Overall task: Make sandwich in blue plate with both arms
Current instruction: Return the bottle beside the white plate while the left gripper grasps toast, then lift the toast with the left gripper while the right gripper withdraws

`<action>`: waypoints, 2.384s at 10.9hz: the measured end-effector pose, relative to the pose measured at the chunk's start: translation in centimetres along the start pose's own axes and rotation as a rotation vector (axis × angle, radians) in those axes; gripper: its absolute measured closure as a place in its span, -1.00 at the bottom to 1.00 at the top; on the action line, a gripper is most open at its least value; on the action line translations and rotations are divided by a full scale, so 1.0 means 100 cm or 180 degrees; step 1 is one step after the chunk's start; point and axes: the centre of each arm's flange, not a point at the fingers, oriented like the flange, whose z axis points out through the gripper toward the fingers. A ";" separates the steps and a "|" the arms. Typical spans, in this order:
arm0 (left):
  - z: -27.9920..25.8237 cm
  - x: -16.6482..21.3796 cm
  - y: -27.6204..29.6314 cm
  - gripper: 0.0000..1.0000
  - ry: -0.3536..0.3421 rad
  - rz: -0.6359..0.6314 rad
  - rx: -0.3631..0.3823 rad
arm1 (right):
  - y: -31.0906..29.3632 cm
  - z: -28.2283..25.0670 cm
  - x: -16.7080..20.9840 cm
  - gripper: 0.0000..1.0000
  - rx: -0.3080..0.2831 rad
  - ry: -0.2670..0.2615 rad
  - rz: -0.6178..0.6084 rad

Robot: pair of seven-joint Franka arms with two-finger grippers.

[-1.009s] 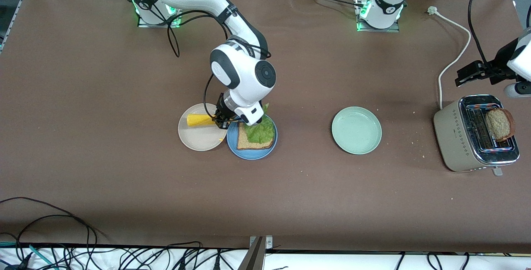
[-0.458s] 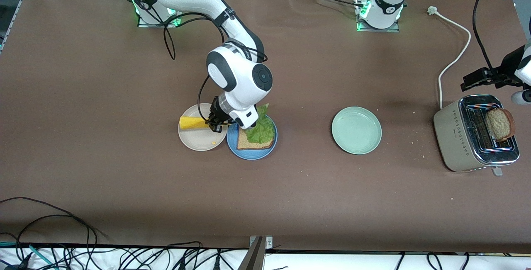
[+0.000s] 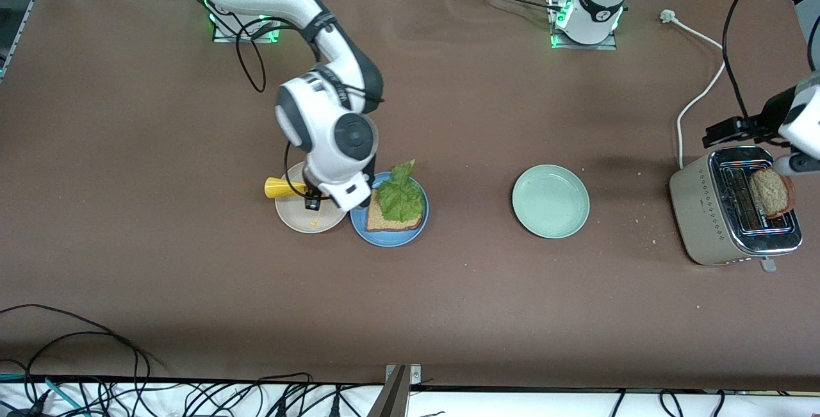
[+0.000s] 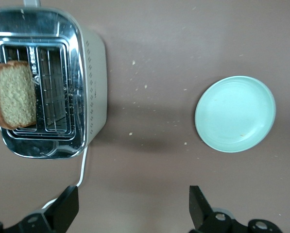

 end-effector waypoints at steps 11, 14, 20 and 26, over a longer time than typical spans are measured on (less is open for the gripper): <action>0.130 0.065 -0.215 -1.00 0.0032 0.0212 -0.0042 | 0.090 0.072 -0.312 0.92 0.1247 0.3027 -0.0928; 0.143 0.069 -0.219 -0.86 0.0000 0.0204 -0.0048 | 0.092 0.136 -0.337 0.92 0.1033 0.3744 -0.1373; 0.140 0.071 -0.218 0.44 0.0006 0.0243 -0.0003 | 0.089 0.238 -0.307 0.92 0.0799 0.4302 -0.2044; 0.084 0.076 -0.214 0.82 0.0048 0.0422 0.0130 | 0.081 0.299 -0.297 0.88 0.0823 0.4620 -0.2042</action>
